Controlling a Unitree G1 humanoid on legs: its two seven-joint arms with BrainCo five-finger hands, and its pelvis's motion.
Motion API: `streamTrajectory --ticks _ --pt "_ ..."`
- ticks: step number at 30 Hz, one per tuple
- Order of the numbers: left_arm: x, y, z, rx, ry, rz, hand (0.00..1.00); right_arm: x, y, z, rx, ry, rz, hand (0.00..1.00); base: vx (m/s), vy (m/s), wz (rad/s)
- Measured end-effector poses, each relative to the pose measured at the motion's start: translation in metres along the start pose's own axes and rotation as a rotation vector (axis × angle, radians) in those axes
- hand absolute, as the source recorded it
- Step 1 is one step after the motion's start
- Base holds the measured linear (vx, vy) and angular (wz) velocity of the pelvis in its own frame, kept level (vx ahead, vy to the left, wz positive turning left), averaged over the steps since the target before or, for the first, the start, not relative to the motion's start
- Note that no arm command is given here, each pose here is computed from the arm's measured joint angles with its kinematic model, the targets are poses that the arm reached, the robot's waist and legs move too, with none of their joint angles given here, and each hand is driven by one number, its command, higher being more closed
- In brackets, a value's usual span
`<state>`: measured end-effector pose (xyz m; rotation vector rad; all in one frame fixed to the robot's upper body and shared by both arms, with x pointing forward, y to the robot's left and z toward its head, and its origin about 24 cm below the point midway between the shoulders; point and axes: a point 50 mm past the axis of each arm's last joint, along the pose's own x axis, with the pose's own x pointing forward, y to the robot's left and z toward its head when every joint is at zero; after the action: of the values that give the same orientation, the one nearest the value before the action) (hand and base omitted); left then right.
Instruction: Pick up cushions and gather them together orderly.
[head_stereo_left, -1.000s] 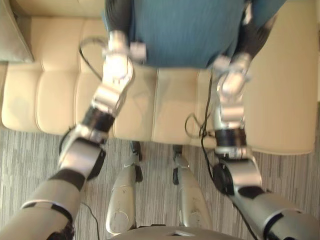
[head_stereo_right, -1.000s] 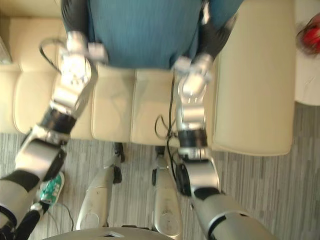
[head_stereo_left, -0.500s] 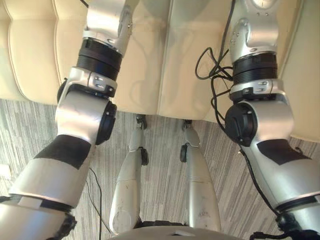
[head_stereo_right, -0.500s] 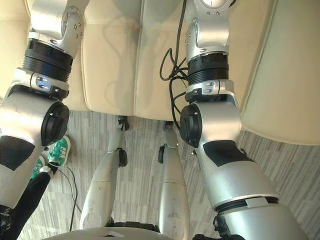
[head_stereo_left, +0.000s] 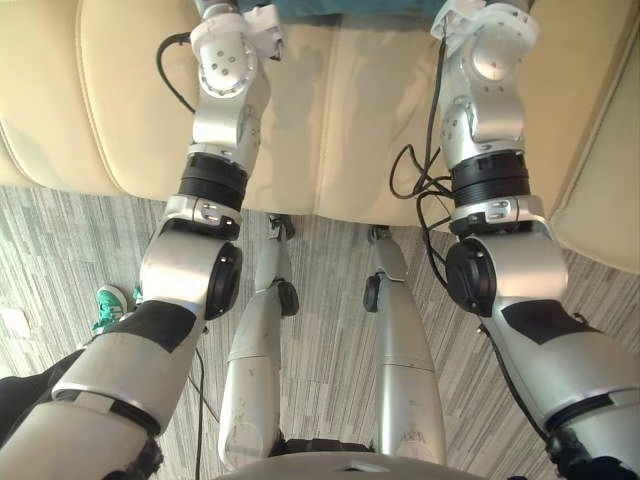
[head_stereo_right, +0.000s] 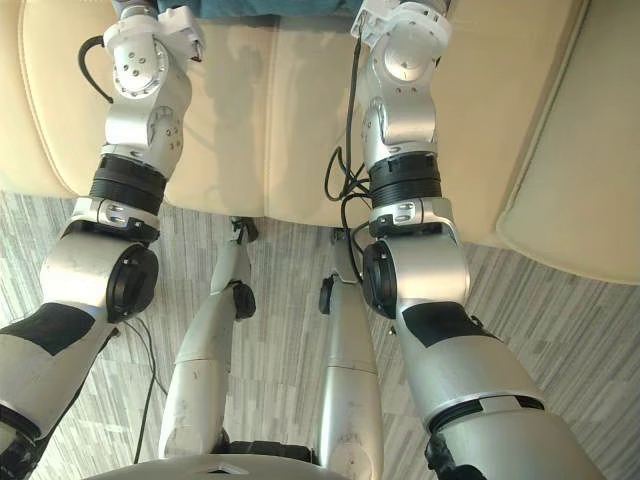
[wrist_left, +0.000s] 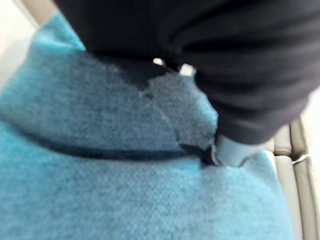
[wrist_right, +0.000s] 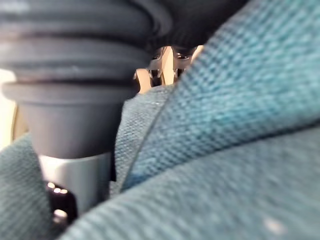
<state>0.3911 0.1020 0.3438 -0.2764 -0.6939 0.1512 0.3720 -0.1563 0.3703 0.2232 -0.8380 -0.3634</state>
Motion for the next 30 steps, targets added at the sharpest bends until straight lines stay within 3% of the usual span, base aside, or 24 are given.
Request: streamTrajectory --ticks 7,14,17,21,25,30 --pt "0.003 0.033 -0.002 0.067 -0.018 0.013 0.0 -0.007 -0.013 0.004 -0.051 -0.069 0.062 0.0 -0.02 -0.001 -0.02" --pt "-0.021 0.08 0.032 0.027 -0.245 0.029 0.0 -0.039 -0.065 0.01 -0.06 -0.175 0.055 0.0 -0.06 -0.063 -0.02" --pt "-0.052 0.115 0.036 0.004 -0.329 0.055 0.0 -0.061 -0.093 0.016 -0.043 -0.24 0.066 0.0 -0.03 -0.082 0.0" --pt "-0.089 0.154 0.02 0.058 -0.281 0.104 0.0 -0.088 -0.121 0.01 -0.082 -0.217 0.086 0.0 0.02 -0.06 0.0" --pt "-0.153 0.195 -0.019 0.122 -0.079 0.177 0.0 -0.132 -0.146 -0.012 -0.138 -0.081 0.147 0.0 0.04 -0.019 0.0" --pt "-0.233 0.212 -0.061 0.128 0.214 0.206 0.0 -0.206 -0.163 -0.054 -0.141 0.227 0.184 0.0 0.08 0.002 0.01"
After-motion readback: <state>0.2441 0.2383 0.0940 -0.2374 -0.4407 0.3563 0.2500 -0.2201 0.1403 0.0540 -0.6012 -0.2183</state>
